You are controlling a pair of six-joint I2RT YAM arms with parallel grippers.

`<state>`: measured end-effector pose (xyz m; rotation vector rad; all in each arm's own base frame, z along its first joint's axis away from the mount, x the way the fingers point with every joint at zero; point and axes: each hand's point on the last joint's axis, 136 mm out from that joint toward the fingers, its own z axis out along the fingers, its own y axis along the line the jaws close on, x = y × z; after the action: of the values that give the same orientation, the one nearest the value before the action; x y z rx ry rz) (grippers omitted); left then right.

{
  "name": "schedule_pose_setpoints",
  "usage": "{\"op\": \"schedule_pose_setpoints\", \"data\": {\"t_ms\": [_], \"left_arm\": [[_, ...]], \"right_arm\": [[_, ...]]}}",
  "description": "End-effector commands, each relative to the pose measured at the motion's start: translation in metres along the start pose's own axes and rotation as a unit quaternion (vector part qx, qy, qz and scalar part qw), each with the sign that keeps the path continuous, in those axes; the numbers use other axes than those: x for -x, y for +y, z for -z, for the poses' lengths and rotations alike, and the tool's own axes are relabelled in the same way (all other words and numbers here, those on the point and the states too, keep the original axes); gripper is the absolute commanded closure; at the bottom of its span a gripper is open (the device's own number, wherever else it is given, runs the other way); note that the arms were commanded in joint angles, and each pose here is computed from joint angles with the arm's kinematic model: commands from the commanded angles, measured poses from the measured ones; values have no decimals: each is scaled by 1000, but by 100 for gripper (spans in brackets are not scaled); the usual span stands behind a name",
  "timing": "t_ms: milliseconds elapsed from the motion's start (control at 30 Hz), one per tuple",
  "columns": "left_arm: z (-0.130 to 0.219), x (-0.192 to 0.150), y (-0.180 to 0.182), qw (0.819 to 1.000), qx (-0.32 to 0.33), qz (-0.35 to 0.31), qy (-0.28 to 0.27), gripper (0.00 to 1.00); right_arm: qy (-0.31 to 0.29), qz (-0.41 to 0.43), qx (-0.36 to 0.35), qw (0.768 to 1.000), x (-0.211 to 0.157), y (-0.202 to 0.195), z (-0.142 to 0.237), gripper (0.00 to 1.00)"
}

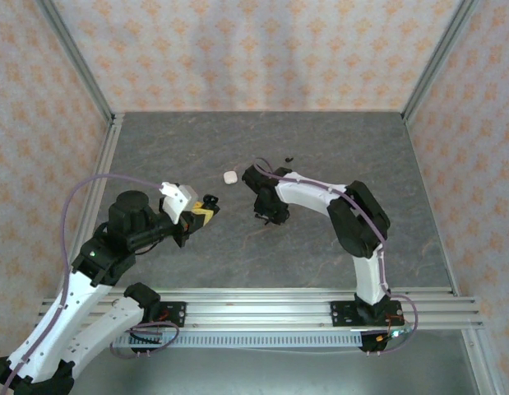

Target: Insert wireless bluetooth earbuds into charging case

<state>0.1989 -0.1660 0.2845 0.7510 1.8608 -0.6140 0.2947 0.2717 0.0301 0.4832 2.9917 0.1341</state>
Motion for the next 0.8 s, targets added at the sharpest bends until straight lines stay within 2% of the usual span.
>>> {"op": "schedule_pose_setpoints", "data": {"t_ms": [0, 267, 467, 767], "left_arm": [[5, 8, -6, 1000, -10, -19, -13, 100], [4, 6, -5, 1000, -11, -18, -9, 100], [4, 8, -8, 999, -18, -22, -18, 100], [-3, 6, -10, 999, -31, -22, -38, 100]], "right_arm": [[-6, 2, -18, 1000, 2, -2, -4, 65], [-4, 15, -29, 999, 2, -3, -13, 69], [0, 28, -25, 999, 1, -1, -18, 81], [-37, 66, -40, 996, 13, -6, 11, 85]]}}
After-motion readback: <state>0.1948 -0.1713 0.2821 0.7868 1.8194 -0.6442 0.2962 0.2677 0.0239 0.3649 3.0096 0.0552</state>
